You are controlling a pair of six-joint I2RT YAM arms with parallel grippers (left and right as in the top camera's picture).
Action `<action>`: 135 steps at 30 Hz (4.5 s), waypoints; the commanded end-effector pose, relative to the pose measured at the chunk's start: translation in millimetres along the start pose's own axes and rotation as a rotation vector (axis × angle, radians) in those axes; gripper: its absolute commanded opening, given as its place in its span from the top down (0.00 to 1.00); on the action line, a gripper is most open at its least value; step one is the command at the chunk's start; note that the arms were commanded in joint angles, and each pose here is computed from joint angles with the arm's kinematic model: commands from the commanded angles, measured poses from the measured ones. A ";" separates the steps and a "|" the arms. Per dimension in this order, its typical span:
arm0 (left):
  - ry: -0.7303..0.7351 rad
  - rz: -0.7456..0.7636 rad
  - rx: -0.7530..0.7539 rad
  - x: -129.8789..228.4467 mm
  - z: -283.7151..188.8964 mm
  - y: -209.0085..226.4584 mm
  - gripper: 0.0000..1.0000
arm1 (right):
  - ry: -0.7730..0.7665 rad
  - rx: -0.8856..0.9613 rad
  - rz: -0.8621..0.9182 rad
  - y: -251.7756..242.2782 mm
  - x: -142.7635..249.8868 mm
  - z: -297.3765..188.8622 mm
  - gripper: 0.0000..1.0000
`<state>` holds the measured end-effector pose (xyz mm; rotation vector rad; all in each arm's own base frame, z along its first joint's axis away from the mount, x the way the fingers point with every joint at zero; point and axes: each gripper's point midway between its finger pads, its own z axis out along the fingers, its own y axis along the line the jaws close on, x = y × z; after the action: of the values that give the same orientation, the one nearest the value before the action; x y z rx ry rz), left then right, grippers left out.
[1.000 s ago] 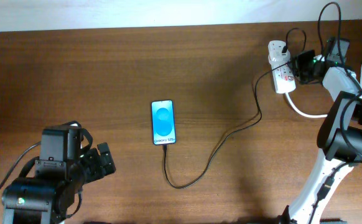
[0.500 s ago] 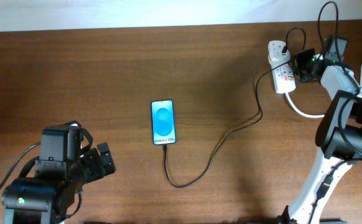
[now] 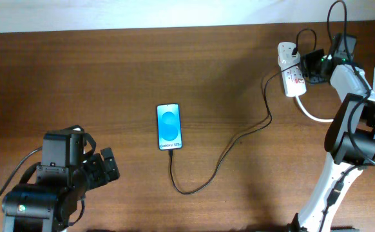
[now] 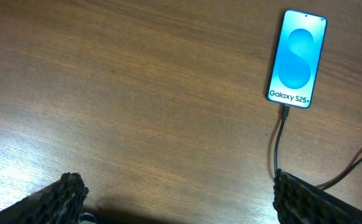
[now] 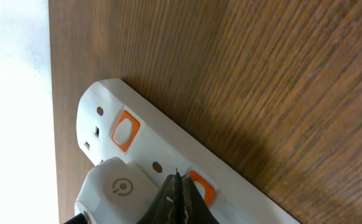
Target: Plug charger to phone and switch on socket
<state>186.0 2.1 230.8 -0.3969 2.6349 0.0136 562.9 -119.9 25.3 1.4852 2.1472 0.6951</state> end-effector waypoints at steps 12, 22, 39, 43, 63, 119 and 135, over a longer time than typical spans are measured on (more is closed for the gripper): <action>0.001 0.012 -0.017 1.3 1.7 3.2 0.01 | 0.230 0.184 -0.036 -38.7 107.6 39.8 0.96; 0.001 0.012 -0.017 1.3 1.7 3.2 0.01 | 0.094 0.229 -0.132 -27.1 63.3 -21.4 0.95; 0.001 0.012 -0.017 1.3 1.7 3.2 0.01 | -0.126 0.152 -0.373 21.4 19.8 -210.6 0.96; 0.005 0.013 -0.018 2.4 1.6 3.5 0.01 | -0.164 0.116 -0.444 33.6 35.2 -261.3 0.96; -0.437 -0.053 0.145 29.1 -83.8 26.8 0.01 | -0.387 -0.051 -0.717 -6.3 165.4 -493.2 0.96; -0.090 -0.002 0.284 106.5 -67.2 7.5 0.01 | -0.655 -0.522 -1.078 -70.3 248.4 -465.0 0.02; -0.081 -0.002 0.281 108.5 -66.9 8.3 0.01 | -0.802 -0.764 -1.111 -60.6 233.2 -344.9 0.02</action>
<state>62.3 -24.1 239.8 -0.2994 2.5120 -0.3219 227.5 33.3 254.4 -0.0363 1.4201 0.3168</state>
